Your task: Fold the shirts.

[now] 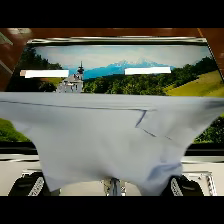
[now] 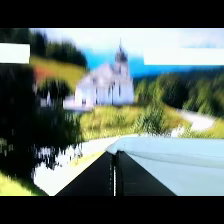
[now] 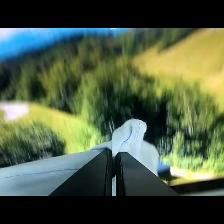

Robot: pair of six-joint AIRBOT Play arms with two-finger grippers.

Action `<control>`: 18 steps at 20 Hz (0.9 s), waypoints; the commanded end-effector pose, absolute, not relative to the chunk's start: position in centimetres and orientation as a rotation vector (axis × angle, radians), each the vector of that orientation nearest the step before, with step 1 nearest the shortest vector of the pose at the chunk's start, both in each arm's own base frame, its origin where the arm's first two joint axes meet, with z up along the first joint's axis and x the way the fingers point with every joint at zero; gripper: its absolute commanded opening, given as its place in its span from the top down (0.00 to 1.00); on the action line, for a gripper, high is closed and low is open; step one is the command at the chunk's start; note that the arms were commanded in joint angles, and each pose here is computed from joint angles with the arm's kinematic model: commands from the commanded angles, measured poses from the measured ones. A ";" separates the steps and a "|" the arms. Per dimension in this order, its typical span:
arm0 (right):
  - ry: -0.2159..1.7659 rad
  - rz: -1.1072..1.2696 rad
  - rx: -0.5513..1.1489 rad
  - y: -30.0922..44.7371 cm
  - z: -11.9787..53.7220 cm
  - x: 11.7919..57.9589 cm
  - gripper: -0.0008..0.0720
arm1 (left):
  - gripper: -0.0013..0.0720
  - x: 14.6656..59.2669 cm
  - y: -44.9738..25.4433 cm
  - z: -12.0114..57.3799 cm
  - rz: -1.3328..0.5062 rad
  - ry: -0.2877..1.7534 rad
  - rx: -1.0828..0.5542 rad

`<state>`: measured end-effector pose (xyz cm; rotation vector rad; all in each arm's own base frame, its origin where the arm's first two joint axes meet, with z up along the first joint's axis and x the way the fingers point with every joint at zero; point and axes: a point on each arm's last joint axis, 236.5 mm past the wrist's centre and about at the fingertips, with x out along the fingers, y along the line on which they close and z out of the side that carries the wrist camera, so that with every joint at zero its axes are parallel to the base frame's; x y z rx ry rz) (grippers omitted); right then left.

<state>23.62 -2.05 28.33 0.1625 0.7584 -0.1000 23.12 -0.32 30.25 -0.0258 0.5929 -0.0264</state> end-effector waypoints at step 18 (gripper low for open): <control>0.491 -0.055 0.357 1.5 2.0 56.4 0.90 | 0.93 51.5 1.8 1.9 0.030 0.786 -0.365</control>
